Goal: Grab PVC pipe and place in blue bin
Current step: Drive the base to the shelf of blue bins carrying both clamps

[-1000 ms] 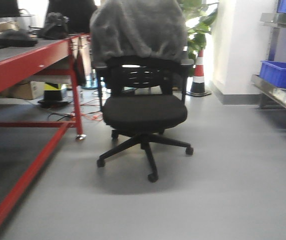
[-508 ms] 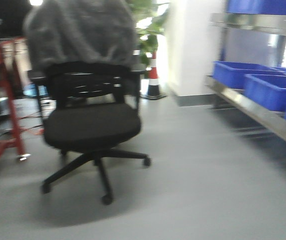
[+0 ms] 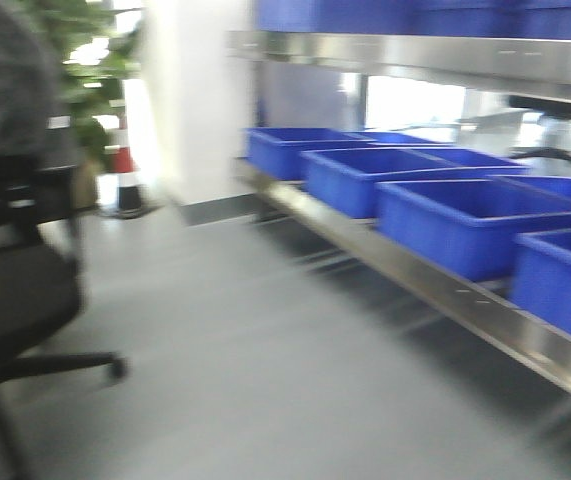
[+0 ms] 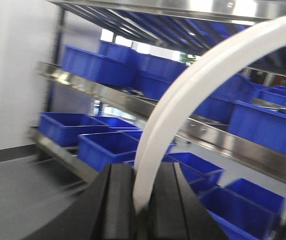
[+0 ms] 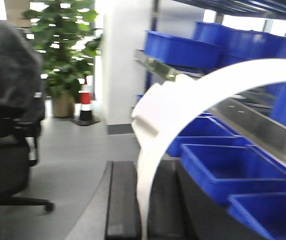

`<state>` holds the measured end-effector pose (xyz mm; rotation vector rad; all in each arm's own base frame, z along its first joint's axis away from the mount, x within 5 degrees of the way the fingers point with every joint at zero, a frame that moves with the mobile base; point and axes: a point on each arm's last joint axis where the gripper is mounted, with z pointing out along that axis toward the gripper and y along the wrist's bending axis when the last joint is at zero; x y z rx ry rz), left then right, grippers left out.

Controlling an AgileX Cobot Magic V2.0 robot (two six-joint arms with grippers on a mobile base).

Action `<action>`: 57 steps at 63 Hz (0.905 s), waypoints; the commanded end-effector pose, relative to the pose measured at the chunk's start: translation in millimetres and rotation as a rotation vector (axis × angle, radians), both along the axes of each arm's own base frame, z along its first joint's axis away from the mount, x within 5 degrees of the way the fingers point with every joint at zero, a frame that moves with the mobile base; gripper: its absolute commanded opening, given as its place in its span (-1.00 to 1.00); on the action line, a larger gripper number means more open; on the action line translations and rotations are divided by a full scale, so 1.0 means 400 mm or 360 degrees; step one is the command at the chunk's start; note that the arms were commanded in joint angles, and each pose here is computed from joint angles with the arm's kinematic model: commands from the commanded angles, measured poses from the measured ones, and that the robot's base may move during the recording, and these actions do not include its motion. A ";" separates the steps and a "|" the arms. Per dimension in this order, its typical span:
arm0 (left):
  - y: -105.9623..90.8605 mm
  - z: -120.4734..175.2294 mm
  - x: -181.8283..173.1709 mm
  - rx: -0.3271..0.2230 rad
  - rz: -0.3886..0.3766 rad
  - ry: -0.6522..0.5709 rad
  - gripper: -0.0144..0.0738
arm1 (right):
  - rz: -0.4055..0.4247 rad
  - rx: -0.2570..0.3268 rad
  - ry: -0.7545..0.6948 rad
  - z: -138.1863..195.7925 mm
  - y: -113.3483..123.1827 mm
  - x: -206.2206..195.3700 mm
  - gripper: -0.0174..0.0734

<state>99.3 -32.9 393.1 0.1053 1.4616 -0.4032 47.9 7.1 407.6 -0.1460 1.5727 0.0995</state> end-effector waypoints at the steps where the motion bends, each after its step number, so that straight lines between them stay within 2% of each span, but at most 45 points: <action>1: 0.003 0.006 -0.005 -0.0018 0.0005 -0.0040 -0.92 | -0.0017 -0.0013 -0.0051 0.006 -0.002 -0.002 -0.97; 57: 0.006 0.011 -0.016 -0.0026 0.0005 -0.0065 -0.92 | -0.0017 -0.0003 -0.0114 0.011 -0.006 -0.029 -0.97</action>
